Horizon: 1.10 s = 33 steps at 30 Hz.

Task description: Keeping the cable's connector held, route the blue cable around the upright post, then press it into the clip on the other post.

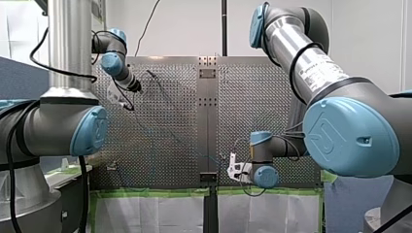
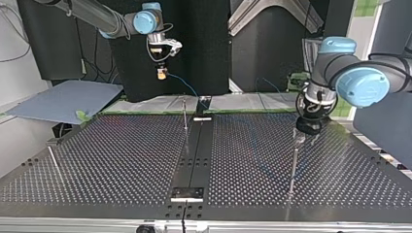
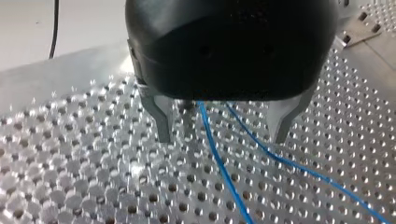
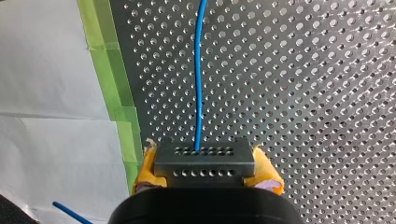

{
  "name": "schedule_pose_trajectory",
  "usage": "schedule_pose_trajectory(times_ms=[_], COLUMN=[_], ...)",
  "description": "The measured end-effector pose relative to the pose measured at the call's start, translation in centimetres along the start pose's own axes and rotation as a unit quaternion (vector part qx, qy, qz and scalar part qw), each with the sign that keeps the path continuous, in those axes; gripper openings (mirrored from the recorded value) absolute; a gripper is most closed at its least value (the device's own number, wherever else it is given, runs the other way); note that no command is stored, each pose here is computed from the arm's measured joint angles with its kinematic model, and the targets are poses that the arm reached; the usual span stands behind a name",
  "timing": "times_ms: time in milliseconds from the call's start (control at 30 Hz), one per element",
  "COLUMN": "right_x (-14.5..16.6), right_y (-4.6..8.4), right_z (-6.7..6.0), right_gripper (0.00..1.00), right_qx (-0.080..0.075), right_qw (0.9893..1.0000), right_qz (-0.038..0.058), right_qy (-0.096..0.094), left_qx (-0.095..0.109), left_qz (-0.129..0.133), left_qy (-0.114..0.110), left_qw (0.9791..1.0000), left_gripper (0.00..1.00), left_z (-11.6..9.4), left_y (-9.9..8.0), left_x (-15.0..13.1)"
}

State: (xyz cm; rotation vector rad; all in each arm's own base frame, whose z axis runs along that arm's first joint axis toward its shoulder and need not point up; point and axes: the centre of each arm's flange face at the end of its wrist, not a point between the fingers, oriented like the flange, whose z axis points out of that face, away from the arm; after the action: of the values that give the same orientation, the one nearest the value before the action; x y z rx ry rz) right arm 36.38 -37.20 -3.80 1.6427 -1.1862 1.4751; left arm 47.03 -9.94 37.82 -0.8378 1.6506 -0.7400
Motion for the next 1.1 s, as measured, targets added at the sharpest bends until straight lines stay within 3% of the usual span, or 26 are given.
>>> schedule_pose_trajectory(times_ms=[367,500,633,867,1100], right_x=[0.0,0.0,0.0,0.0,0.0], right_y=[0.0,0.0,-0.2,-0.2,-0.3], right_z=[0.0,0.0,0.0,0.0,0.0], right_gripper=[0.00,0.00,0.00,0.00,0.00], right_qx=[0.000,0.001,0.006,0.008,0.009], right_qw=[1.0000,1.0000,1.0000,1.0000,1.0000], right_qz=[0.0000,0.0000,-0.0001,0.0002,0.0013], right_qy=[0.000,0.000,-0.001,-0.001,0.000], left_qx=[-0.003,-0.007,0.009,0.032,0.016], left_qz=[0.039,0.060,0.083,0.118,0.149], left_qy=[-0.013,-0.029,-0.036,-0.017,-0.001], left_qw=[0.9991,0.9977,0.9959,0.9924,0.9886], left_gripper=[1.00,1.00,1.00,1.00,1.00], left_z=[-4.2,-5.9,-7.5,-9.6,-8.7], left_y=[-2.9,-3.9,-5.2,-6.7,-7.1], left_x=[-0.8,-1.5,-1.9,-1.8,-1.7])
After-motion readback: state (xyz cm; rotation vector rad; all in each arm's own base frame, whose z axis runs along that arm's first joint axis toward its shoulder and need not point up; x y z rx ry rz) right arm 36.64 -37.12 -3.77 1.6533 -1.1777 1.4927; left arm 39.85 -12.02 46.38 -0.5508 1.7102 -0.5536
